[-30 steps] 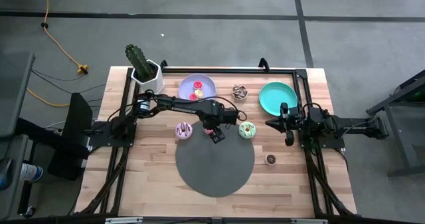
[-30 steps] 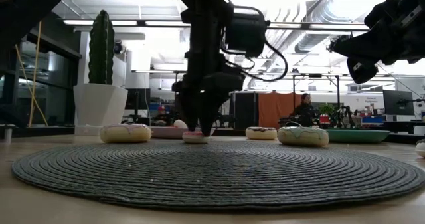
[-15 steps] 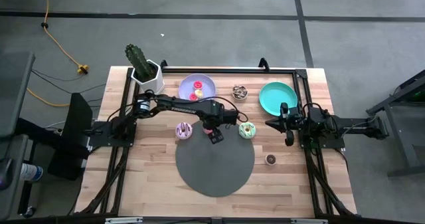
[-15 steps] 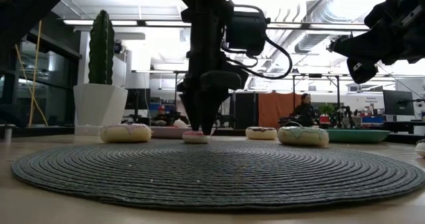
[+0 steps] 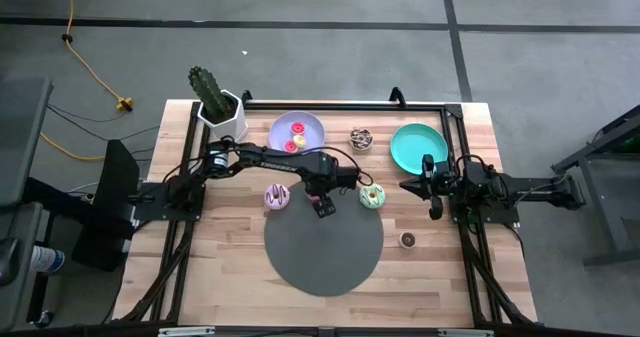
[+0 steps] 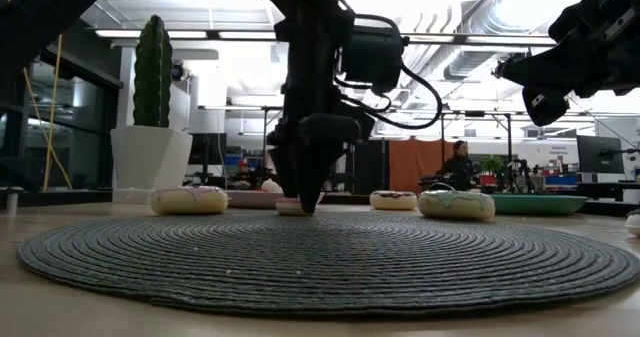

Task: Pick & Place donuts
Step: Put the small pink doughnut on the purple plate

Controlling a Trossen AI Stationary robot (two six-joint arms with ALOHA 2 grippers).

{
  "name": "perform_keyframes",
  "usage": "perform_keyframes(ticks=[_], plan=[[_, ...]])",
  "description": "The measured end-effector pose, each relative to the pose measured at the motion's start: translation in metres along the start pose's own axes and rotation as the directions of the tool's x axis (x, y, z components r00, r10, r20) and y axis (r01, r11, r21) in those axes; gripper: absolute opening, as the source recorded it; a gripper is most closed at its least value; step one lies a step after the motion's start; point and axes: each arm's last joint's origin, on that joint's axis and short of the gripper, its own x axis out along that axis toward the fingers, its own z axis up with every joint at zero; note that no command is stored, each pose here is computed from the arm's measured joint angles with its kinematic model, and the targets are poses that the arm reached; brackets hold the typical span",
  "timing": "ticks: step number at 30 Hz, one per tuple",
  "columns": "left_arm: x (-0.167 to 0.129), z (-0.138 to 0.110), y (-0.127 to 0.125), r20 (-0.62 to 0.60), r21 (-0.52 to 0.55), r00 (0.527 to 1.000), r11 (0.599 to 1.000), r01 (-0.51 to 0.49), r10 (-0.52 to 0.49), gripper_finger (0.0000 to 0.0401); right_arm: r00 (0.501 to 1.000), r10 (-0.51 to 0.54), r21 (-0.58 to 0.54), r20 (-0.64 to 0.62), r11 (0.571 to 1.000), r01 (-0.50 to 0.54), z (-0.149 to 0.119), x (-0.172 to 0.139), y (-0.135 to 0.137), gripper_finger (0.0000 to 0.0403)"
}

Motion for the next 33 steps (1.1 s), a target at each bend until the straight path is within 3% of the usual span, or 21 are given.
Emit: perform_keyframes(ticks=[17, 33], plan=[[0.0061, 0.0042, -0.0014, 0.020, 0.004, 1.000, 1.000, 0.011, -0.011, 0.0312, 1.000, 0.000, 0.000, 0.000, 1.000, 0.000, -0.0001, 0.0000, 0.0000, 0.0000], [0.0096, -0.0006, -0.0008, -0.048, 0.023, 0.999, 1.000, 0.017, -0.016, 0.0312, 1.000, 0.000, 0.000, 0.000, 1.000, 0.000, 0.0000, 0.0000, 0.0000, 0.0000]])
